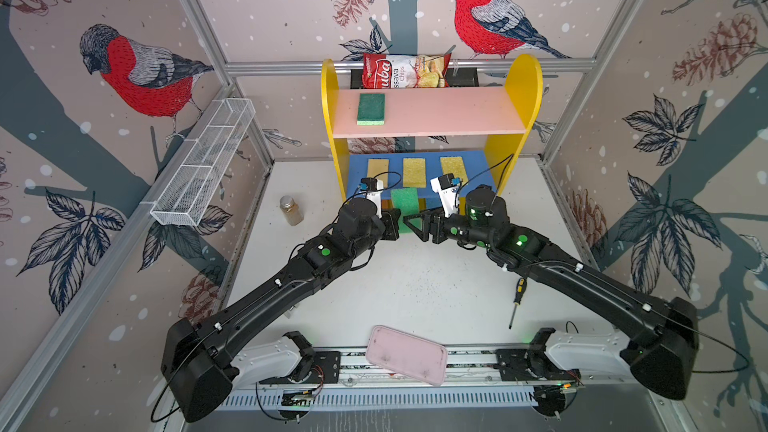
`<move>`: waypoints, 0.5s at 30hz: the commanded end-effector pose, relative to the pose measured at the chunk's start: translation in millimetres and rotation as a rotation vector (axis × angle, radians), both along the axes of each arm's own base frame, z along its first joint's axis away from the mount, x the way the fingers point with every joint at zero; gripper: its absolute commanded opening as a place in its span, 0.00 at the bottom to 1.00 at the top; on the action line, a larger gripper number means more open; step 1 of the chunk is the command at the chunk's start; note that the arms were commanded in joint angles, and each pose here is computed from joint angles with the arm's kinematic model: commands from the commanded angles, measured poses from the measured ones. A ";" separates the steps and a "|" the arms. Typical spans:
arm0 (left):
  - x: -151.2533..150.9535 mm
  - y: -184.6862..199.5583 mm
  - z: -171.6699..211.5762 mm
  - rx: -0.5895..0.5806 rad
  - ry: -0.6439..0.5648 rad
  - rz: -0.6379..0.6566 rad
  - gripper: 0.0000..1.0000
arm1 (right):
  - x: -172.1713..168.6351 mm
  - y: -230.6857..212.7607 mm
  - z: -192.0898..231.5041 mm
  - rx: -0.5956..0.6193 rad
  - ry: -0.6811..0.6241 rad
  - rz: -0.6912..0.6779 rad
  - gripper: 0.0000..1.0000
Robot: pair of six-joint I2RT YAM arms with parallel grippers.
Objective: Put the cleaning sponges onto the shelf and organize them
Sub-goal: 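Lift the foam sponge toward the shelf with the left gripper while the right meets it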
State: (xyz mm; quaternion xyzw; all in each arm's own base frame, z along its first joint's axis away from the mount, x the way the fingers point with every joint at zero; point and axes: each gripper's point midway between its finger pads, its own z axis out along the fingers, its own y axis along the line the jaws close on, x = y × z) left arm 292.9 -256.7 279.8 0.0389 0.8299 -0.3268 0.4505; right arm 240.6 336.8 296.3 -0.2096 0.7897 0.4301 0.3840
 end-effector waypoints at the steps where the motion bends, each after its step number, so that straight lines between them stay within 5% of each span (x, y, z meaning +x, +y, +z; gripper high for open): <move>1: -1.3 -0.3 18.7 -0.037 -0.044 -0.006 0.00 | 5.6 0.9 -1.7 0.004 -0.017 -0.023 0.74; 9: -2.8 8.6 34.2 -0.063 -0.089 0.025 0.00 | 16.8 8.2 -7.7 -0.018 -0.010 -0.037 0.68; 11: -2.9 8.7 36.6 -0.067 -0.096 0.024 0.00 | 18.2 11.5 -5.2 -0.003 -0.008 -0.030 0.55; 15: -2.9 7.1 45.0 -0.077 -0.123 0.014 0.00 | 18.0 26.0 6.2 0.031 0.002 0.015 0.12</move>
